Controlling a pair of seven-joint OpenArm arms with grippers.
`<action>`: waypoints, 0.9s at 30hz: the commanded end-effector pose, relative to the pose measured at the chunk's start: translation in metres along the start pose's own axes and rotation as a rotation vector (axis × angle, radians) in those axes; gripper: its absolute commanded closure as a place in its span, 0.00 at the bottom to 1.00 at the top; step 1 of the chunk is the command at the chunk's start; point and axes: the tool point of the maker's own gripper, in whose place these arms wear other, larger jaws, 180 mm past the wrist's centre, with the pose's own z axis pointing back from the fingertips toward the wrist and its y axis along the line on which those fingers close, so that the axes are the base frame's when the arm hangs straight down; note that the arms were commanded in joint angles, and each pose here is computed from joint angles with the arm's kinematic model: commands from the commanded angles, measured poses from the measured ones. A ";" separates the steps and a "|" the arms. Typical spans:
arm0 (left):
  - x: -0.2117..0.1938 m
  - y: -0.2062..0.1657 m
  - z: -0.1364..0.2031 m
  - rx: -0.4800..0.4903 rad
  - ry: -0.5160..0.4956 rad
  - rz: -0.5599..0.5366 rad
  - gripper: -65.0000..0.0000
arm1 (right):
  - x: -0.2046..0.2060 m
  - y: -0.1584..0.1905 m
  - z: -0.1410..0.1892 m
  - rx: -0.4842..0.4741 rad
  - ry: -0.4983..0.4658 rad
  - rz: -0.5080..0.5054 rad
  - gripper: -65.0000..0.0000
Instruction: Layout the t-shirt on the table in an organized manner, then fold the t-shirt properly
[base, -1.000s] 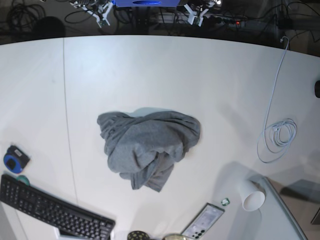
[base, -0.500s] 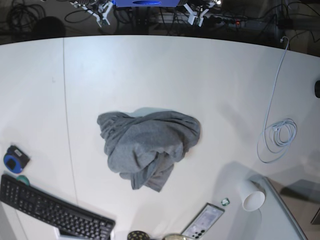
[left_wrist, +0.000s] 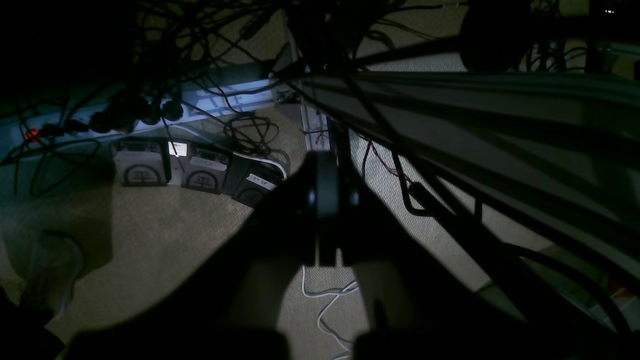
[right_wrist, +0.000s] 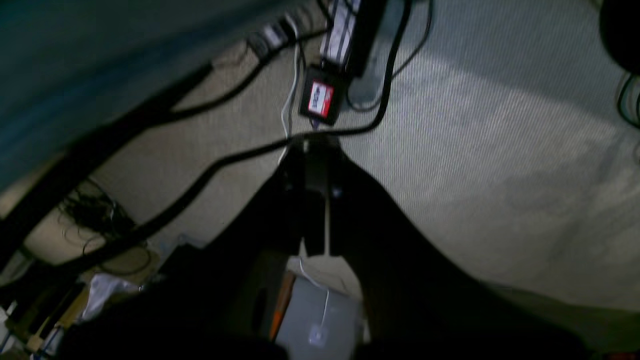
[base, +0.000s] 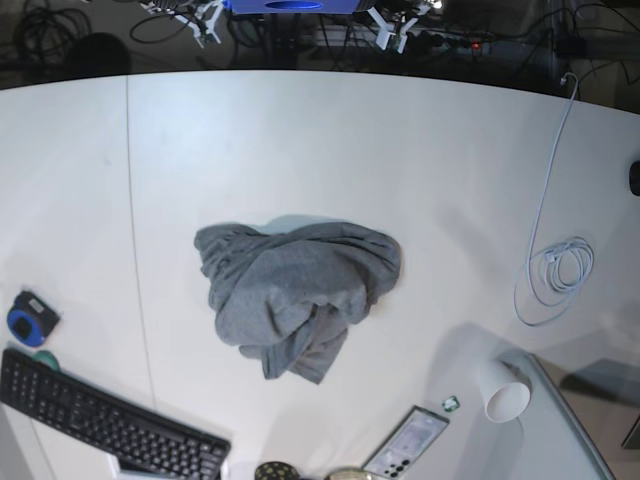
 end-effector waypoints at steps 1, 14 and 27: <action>-0.001 -0.001 0.001 -0.004 -0.003 0.003 1.00 | 0.002 0.001 0.000 0.008 -0.006 0.005 1.00; -0.001 -0.001 0.001 -0.004 -0.003 0.003 1.00 | 0.003 0.001 0.000 0.008 -0.008 0.002 1.00; -0.002 -0.002 0.001 -0.005 -0.002 0.000 1.00 | 0.001 0.000 0.000 0.007 -0.006 -0.001 1.00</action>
